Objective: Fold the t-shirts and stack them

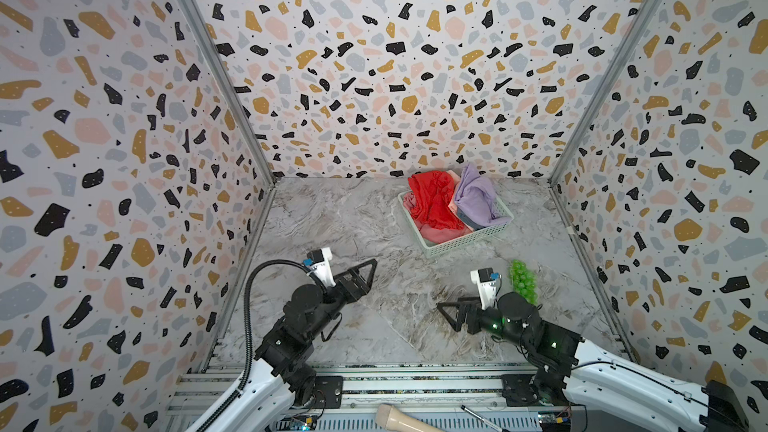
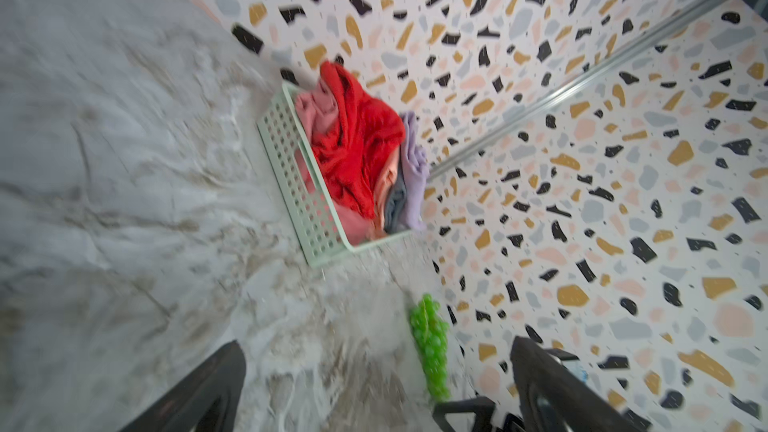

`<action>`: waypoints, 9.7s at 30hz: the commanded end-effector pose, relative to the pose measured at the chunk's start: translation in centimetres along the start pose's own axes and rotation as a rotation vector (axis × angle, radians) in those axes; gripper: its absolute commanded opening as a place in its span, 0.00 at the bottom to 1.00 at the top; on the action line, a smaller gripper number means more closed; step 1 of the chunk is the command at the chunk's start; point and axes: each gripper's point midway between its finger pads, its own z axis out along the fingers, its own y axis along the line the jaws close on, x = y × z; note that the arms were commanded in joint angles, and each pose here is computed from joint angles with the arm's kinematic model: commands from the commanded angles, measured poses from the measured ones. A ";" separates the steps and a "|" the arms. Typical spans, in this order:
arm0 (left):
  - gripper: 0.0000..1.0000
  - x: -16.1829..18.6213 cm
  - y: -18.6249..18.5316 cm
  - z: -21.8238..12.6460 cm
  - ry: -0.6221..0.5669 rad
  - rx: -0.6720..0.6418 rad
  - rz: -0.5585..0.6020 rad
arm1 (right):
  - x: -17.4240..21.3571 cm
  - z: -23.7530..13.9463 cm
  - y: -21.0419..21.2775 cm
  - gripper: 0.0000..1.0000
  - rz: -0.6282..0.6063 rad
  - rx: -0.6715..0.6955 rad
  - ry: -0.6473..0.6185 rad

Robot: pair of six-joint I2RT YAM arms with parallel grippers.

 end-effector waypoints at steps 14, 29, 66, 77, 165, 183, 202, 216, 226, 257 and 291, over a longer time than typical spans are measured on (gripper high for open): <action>1.00 -1.4 -6.5 6.2 -0.012 -0.041 0.319 | -18.0 -3.3 -3.8 0.99 -0.215 0.325 -0.485; 1.00 -2.7 -5.0 10.4 0.052 -0.272 0.680 | -32.4 7.2 -12.3 0.86 -0.421 0.380 -0.365; 1.00 -9.4 -5.2 -1.7 -0.216 -0.342 0.492 | -27.2 3.2 20.8 0.00 -0.659 -0.330 -0.374; 1.00 -9.6 -3.0 -3.7 -0.226 -0.434 0.496 | -20.1 12.2 9.7 0.81 -0.493 -0.100 -0.075; 0.00 -25.1 -6.8 9.0 -0.002 -0.404 0.515 | -13.3 19.8 -5.9 0.74 -0.351 0.214 0.168; 0.00 -31.4 -27.9 -1.4 -0.488 0.132 0.784 | -22.1 23.1 -17.0 0.74 -0.138 0.523 0.032; 0.00 -32.8 -36.7 6.8 -0.323 0.582 0.268 | -37.3 8.4 -22.3 0.75 -0.021 0.355 -0.299; 0.59 -21.5 4.7 2.6 -0.107 -0.939 0.332 | -31.6 8.5 -10.0 0.78 -0.151 0.210 -0.226; 0.64 -13.8 8.0 8.5 0.207 -0.707 0.355 | -19.5 10.1 -10.2 0.78 -0.113 0.297 0.008; 0.38 -6.8 16.4 28.8 0.304 -0.573 0.137 | -15.4 3.4 -12.4 0.78 -0.136 0.532 0.048; 0.00 -37.0 -29.0 5.3 -0.475 0.315 0.255 | -19.4 2.9 -12.3 0.79 -0.101 0.415 -0.096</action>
